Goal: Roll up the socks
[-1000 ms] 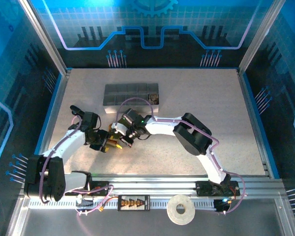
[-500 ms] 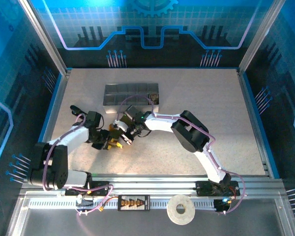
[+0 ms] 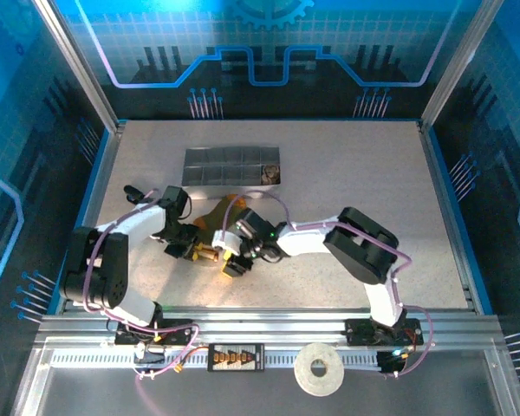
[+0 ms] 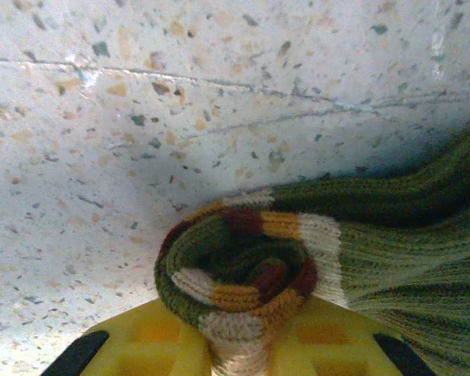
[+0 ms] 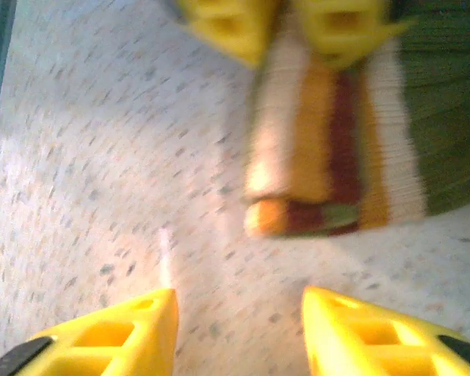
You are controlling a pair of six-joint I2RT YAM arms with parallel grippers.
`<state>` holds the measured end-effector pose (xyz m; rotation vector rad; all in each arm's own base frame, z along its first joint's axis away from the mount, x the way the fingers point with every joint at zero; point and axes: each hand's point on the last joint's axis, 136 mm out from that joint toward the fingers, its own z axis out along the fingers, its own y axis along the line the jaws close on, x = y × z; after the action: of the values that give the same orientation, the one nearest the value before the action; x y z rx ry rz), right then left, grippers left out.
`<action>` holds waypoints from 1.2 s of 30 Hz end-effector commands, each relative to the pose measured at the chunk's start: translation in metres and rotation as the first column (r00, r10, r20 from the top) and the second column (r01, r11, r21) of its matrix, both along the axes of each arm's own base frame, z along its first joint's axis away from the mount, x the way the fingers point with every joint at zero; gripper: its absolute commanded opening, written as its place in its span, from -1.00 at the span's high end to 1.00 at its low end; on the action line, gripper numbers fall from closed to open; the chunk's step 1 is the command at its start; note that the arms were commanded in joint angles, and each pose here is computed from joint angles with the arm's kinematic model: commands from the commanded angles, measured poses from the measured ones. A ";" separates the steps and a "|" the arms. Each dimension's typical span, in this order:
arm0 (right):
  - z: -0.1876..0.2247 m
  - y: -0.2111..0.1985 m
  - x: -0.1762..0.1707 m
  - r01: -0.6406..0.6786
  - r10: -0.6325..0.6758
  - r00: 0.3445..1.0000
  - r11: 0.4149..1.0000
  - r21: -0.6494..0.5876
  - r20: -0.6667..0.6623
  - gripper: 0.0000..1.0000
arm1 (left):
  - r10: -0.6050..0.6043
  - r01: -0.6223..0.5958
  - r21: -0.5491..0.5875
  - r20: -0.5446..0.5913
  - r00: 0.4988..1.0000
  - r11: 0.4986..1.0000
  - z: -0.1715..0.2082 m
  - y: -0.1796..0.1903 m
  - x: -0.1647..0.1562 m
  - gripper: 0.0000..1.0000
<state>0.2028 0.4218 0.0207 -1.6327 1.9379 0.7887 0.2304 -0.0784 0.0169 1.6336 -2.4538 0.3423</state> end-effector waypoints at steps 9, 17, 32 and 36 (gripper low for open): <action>0.036 0.024 0.021 -0.026 0.040 0.818 0.999 -0.032 0.574 -0.10 | -0.012 0.047 0.115 -0.289 0.957 0.992 -0.025 0.017 -0.051 0.72; 0.018 0.040 0.022 -0.058 0.096 0.819 0.995 -0.085 0.565 -0.01 | -0.024 0.059 0.111 -0.289 0.957 0.992 -0.026 0.015 -0.042 0.74; -0.039 0.024 0.030 0.055 0.046 0.921 0.968 -0.245 0.388 0.87 | -0.066 0.088 0.099 -0.207 0.976 0.991 -0.007 0.013 -0.022 0.66; -0.049 0.008 0.020 0.066 0.005 0.968 0.960 -0.273 0.251 1.00 | -0.050 0.063 0.116 -0.110 0.993 0.991 0.017 0.018 -0.012 0.29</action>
<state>0.2392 0.4663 0.0255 -1.6811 1.7048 0.2678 0.2349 -0.0713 0.0249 1.5832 -2.4526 0.1877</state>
